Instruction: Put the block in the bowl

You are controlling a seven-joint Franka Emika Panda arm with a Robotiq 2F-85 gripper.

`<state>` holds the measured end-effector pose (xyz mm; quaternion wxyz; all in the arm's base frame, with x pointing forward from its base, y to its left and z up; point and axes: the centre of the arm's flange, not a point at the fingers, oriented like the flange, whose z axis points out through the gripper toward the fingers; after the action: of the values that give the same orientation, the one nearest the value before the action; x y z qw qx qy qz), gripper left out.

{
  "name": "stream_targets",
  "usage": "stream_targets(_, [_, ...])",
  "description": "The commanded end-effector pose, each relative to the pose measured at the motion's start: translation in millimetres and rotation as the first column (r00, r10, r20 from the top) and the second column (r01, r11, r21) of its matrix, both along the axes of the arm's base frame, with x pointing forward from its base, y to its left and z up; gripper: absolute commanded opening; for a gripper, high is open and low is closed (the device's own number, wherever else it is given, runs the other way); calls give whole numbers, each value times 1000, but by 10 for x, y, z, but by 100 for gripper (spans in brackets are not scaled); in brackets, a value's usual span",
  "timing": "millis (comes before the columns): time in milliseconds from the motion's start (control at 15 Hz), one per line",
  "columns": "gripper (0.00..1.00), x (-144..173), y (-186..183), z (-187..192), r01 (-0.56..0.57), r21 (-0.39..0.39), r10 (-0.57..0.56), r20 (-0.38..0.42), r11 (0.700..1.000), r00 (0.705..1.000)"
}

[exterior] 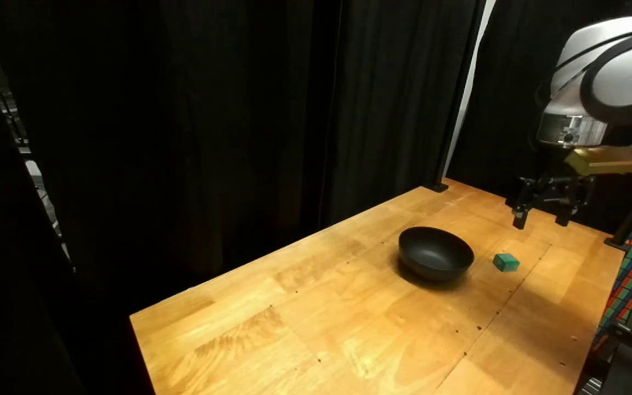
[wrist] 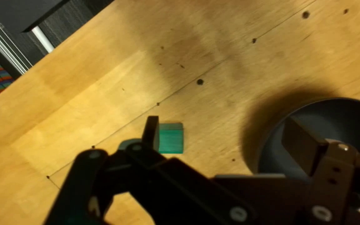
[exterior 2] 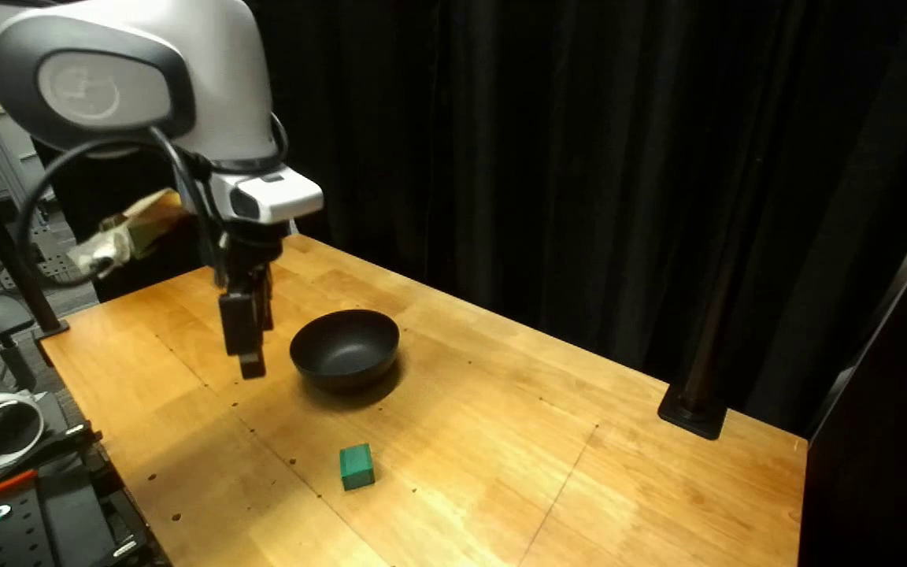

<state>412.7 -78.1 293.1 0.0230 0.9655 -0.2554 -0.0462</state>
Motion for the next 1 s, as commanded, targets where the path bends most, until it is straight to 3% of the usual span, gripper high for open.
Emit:
stream_targets(0, [100,401,-490,-615,124,8,-124,-34,992,992])
stream_targets(200, [100,520,-787,-1103,218,32,-216,-44,976,975])
stream_targets(533, [100,733,-1001,-1586,345,50,-344,-38,937,938])
stream_targets(600, [75,769,-1031,-1649,350,41,-348,-37,936,937])
stream_targets(667, [73,790,-1054,-1691,355,40,-353,-47,934,934])
stream_targets(933, [42,800,-1129,-1622,392,42,-387,-93,919,917])
